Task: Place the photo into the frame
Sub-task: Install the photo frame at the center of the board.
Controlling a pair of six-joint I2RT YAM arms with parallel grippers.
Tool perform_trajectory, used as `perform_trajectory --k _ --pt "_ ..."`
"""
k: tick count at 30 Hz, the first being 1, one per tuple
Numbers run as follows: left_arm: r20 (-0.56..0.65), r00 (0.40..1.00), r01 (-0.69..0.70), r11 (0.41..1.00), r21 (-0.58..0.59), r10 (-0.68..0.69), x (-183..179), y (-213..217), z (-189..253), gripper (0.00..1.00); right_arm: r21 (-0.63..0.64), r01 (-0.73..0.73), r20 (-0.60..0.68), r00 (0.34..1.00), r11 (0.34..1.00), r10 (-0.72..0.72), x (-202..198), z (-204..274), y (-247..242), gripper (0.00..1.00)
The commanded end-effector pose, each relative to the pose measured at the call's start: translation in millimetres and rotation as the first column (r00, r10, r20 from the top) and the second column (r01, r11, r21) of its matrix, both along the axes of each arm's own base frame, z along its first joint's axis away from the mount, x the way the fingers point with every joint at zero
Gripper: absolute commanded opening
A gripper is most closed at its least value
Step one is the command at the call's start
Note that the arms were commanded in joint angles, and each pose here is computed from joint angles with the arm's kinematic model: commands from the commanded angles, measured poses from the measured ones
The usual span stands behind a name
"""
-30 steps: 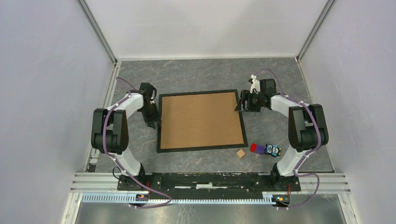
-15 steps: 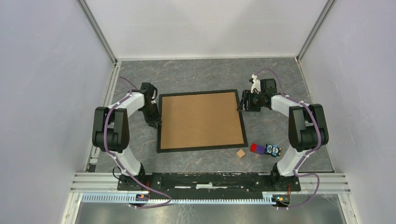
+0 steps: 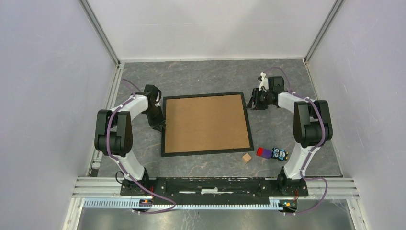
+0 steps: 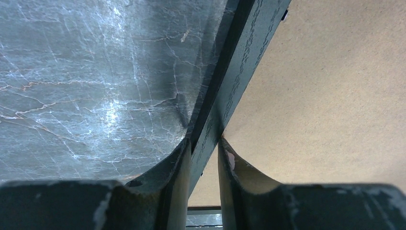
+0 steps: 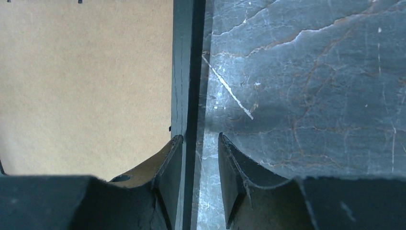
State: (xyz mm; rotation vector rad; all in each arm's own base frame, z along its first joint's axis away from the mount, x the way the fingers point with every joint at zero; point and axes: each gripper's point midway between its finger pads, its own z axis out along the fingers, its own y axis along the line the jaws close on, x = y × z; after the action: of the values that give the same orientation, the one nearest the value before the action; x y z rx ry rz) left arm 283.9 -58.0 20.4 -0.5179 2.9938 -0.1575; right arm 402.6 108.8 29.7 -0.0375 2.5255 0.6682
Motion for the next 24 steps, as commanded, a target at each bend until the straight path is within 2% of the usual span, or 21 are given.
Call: perform_trajectory --k 1,24 --pt "-0.058 0.998 0.036 0.998 0.060 -0.033 -11.8 12.6 -16.0 0.33 0.022 -0.002 0.030 1.000 1.000 0.001 17.8 6.4 3.7 0.39" --pt "-0.055 0.998 0.036 0.998 0.050 -0.033 -10.8 10.5 -15.3 0.27 0.027 -0.023 -0.030 0.999 0.999 0.024 9.8 -15.3 12.4 0.38"
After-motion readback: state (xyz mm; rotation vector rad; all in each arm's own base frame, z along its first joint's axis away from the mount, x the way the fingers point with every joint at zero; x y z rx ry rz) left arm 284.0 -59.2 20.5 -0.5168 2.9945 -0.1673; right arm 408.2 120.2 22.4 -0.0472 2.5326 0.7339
